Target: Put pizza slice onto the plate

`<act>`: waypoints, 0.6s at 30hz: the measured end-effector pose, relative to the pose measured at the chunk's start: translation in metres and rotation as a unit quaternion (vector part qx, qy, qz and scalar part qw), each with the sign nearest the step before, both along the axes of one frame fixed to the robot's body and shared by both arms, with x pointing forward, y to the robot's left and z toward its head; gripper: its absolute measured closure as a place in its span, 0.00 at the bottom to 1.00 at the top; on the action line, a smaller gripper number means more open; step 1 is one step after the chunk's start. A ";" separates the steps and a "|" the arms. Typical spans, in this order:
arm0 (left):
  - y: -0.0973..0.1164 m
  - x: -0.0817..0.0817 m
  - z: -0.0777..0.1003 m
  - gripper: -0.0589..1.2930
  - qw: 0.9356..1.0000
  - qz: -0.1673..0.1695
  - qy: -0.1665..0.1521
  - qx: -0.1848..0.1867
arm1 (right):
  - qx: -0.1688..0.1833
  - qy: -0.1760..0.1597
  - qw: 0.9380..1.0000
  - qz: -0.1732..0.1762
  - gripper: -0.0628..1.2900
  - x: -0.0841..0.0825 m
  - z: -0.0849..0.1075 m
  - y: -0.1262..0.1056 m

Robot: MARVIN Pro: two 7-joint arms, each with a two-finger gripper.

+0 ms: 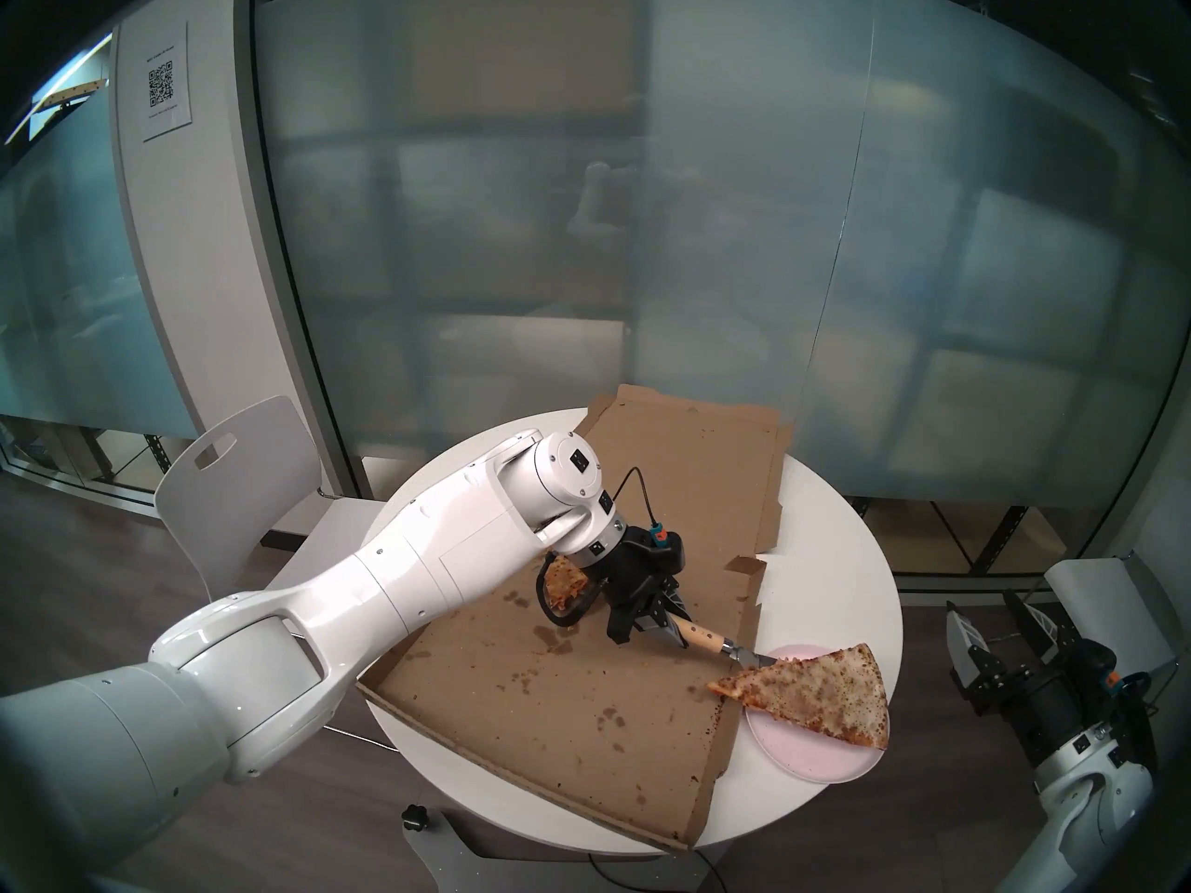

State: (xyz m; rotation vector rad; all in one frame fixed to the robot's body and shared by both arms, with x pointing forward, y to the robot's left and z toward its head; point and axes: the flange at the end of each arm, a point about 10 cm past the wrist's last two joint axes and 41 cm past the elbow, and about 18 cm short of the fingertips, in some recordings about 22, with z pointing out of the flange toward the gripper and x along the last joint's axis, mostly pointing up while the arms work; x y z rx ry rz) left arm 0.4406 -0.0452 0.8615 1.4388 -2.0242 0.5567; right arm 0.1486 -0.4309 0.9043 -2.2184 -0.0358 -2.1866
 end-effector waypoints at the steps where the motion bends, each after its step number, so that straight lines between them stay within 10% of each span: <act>1: -0.001 0.001 0.000 0.77 1.000 0.002 -0.001 0.002 | 0.000 0.000 1.000 0.000 0.04 0.000 0.000 0.000; 18: -0.014 0.003 0.008 0.77 1.000 0.001 -0.007 0.008 | 0.005 -0.001 1.000 -0.008 0.04 -0.004 -0.002 -0.005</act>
